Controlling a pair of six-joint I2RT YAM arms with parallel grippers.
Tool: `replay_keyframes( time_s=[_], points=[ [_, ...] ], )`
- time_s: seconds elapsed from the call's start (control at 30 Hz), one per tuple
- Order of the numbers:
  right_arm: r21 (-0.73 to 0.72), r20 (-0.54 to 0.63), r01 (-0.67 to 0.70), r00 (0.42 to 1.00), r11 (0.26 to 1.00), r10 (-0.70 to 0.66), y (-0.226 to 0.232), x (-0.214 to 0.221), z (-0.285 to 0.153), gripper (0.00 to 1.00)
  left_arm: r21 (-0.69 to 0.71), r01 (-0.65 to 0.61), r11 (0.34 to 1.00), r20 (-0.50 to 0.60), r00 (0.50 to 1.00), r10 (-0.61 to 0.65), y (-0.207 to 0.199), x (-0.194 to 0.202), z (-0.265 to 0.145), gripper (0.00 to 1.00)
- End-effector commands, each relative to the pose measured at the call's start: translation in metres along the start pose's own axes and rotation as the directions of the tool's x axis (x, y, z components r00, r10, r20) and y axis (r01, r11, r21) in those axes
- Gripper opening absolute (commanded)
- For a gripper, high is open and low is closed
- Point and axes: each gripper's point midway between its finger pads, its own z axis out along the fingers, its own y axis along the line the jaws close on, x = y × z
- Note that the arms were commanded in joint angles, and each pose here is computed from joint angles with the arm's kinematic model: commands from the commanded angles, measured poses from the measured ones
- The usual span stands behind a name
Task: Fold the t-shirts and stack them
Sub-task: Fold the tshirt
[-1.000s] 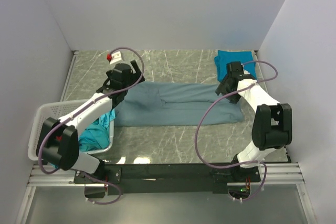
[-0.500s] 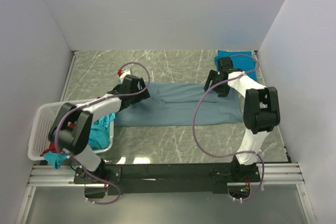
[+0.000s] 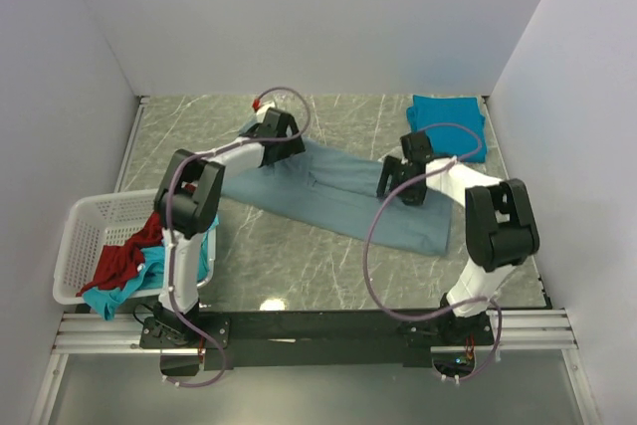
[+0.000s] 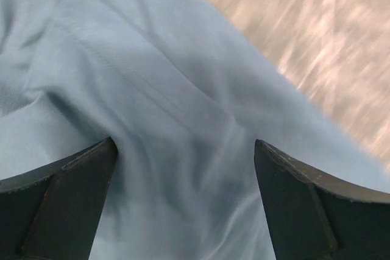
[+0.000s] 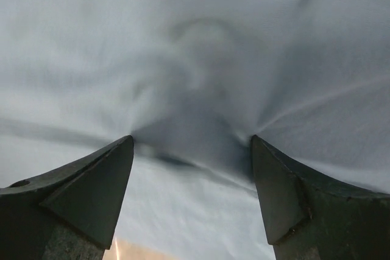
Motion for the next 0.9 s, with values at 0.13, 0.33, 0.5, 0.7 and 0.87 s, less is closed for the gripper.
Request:
replay_keyframes(
  time_s=[0.13,0.33,0.5,0.7,0.87],
  points=[
    [-0.142,-0.224,0.064,0.97,0.988,-0.095,0.043,0.144,-0.027,0.86,0.22,-0.034,0.975,-0.011,0.999,0.037,-0.077,-0.026,0.051,0.99],
    [-0.363,-0.336,0.137,0.903,0.922,-0.267,0.112,0.243,-0.057,0.86,0.474,0.0,0.88,-0.003,1.0,0.001,-0.136,-0.031,0.068,0.99],
    [-0.393,-0.256,0.326,0.859,0.86,-0.443,0.152,0.255,-0.077,0.86,0.596,0.024,0.803,0.019,0.999,-0.045,-0.172,-0.043,0.08,0.99],
    [-0.411,-0.199,0.368,0.857,0.834,-0.475,0.161,0.252,-0.091,0.86,0.651,0.027,0.759,0.047,0.996,-0.076,-0.188,-0.052,0.089,0.99],
    [-0.44,-0.093,0.384,0.88,0.812,-0.466,0.176,0.232,-0.107,0.87,0.663,0.019,0.749,0.093,0.99,-0.107,-0.194,-0.066,0.089,0.99]
  ],
)
